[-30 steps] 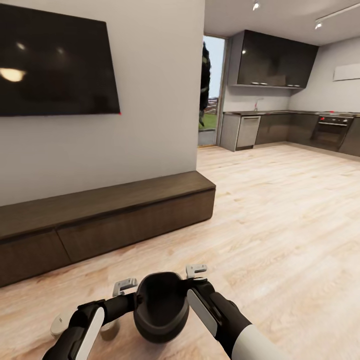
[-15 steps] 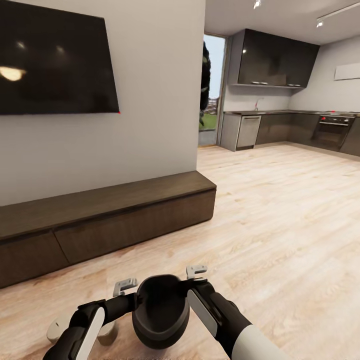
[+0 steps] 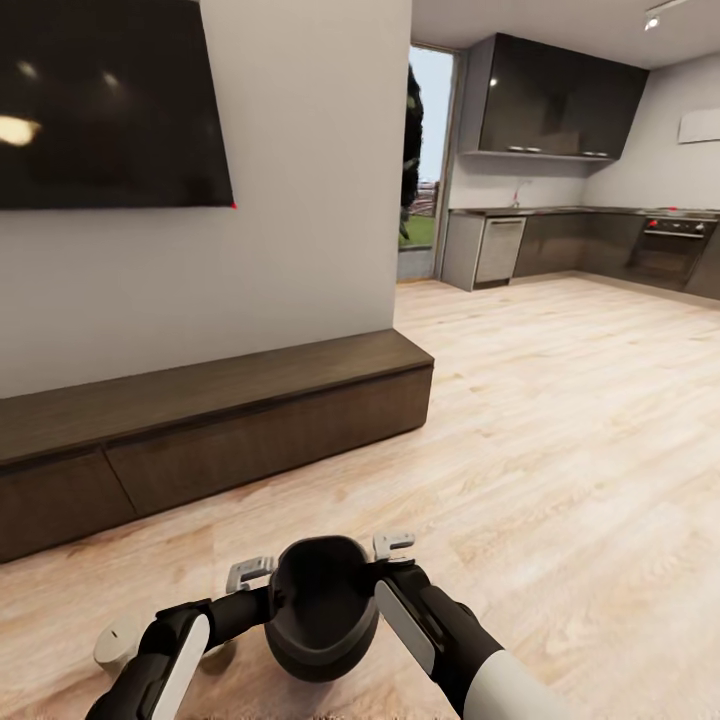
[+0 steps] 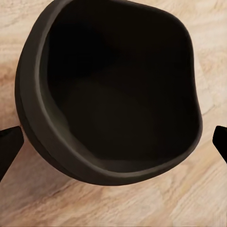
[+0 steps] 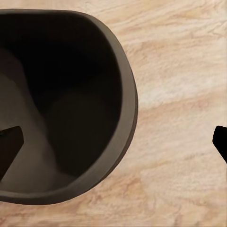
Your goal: Place each of the two pumpkins and all three candles from the living room inside a cabinet in the living room (use any cabinet), then make sure every cabinet is closed, and position the cauldron so it is next to a table in the living room.
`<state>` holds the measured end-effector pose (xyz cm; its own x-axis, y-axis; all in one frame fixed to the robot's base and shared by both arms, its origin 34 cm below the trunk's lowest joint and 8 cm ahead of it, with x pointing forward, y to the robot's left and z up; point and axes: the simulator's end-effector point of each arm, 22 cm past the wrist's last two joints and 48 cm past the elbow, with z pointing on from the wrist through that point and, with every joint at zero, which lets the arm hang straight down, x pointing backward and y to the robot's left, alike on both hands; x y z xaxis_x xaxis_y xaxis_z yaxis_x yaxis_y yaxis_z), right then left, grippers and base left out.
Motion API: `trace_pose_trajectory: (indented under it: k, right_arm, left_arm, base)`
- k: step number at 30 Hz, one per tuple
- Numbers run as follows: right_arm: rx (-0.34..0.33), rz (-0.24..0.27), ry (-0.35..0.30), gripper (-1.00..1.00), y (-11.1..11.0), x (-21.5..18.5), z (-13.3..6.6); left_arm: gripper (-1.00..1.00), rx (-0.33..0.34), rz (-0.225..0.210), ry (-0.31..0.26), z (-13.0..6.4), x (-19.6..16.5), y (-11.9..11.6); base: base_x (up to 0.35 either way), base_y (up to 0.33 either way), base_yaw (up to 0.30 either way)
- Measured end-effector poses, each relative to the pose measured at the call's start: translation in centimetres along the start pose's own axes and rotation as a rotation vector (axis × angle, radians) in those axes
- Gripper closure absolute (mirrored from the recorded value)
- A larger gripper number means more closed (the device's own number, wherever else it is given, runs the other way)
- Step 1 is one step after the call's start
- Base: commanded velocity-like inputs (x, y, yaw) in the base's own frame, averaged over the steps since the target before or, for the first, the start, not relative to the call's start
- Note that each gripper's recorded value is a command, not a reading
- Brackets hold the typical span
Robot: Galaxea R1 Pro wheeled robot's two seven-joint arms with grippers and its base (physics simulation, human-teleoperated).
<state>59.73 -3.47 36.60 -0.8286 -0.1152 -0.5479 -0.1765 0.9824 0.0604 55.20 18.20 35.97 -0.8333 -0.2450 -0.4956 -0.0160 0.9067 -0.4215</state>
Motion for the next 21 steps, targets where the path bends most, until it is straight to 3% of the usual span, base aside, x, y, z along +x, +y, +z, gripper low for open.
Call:
trace_pose_trajectory:
  k: [12, 21]
  right_arm:
    - [-0.006, 0.008, 0.047, -1.0, 0.0, 2.0, 1.8]
    - [-0.006, 0.008, 0.046, -1.0, 0.0, 2.0, 1.8]
  left_arm:
    - [-1.0, -0.011, -0.017, 0.044, 1.4, 1.9, 0.9]
    - [-1.0, -0.009, -0.019, 0.043, 1.4, 1.8, 0.9]
  base:
    - [0.0, 0.0, 0.0]
    - [0.0, 0.0, 0.0]
